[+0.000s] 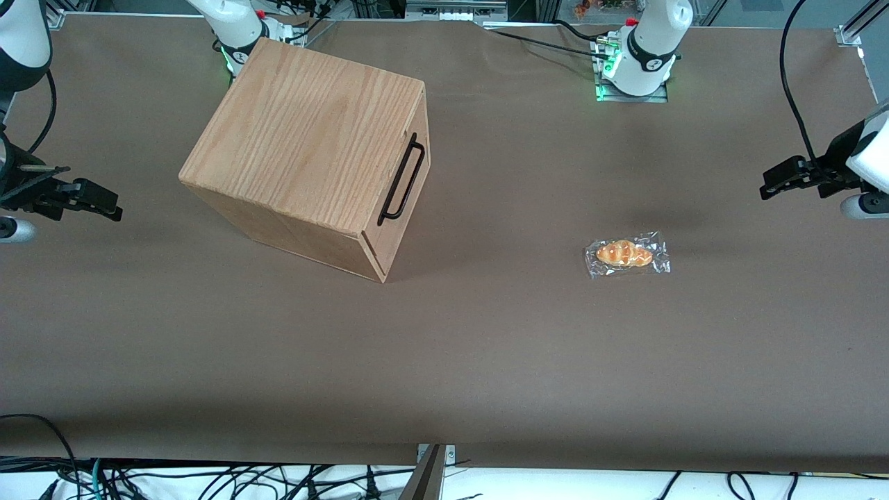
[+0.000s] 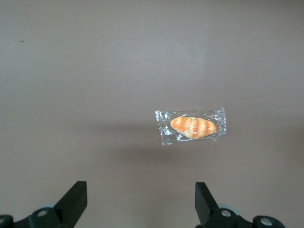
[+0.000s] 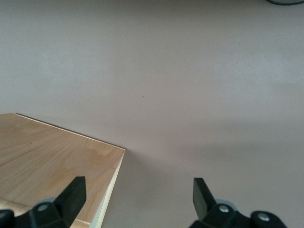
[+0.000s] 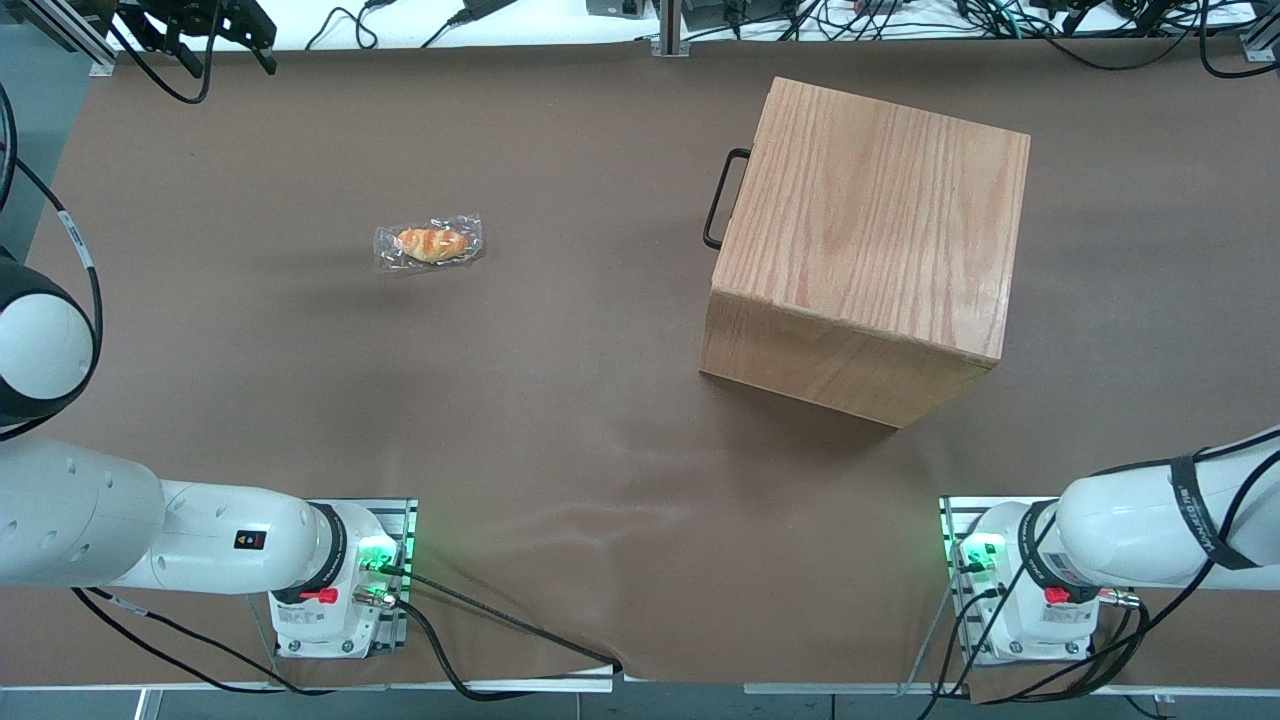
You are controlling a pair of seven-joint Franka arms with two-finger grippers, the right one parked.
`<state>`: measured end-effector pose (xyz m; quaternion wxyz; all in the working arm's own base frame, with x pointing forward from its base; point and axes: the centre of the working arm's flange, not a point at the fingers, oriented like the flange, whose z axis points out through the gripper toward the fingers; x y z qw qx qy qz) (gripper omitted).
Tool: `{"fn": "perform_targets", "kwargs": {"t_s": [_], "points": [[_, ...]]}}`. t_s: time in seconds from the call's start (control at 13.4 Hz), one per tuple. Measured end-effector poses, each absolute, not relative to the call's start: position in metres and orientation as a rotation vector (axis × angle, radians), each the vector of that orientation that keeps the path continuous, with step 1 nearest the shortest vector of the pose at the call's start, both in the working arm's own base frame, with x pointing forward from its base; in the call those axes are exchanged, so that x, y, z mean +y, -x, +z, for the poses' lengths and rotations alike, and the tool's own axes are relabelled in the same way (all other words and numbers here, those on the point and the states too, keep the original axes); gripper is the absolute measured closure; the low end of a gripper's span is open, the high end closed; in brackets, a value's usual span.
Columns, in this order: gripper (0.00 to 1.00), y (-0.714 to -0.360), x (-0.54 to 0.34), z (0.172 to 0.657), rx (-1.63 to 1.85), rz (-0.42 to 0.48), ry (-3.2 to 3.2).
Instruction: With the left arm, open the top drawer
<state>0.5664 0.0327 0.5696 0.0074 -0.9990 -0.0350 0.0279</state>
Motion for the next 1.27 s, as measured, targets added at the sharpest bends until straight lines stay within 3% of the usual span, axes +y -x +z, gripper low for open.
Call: {"fn": "perform_targets", "kwargs": {"t_s": [0.97,1.27], "points": [[0.0,-0.564,0.033,0.558,-0.107,0.128,3.113],[0.0,-0.56,0.014,0.555,-0.063,0.193,3.135]]}}
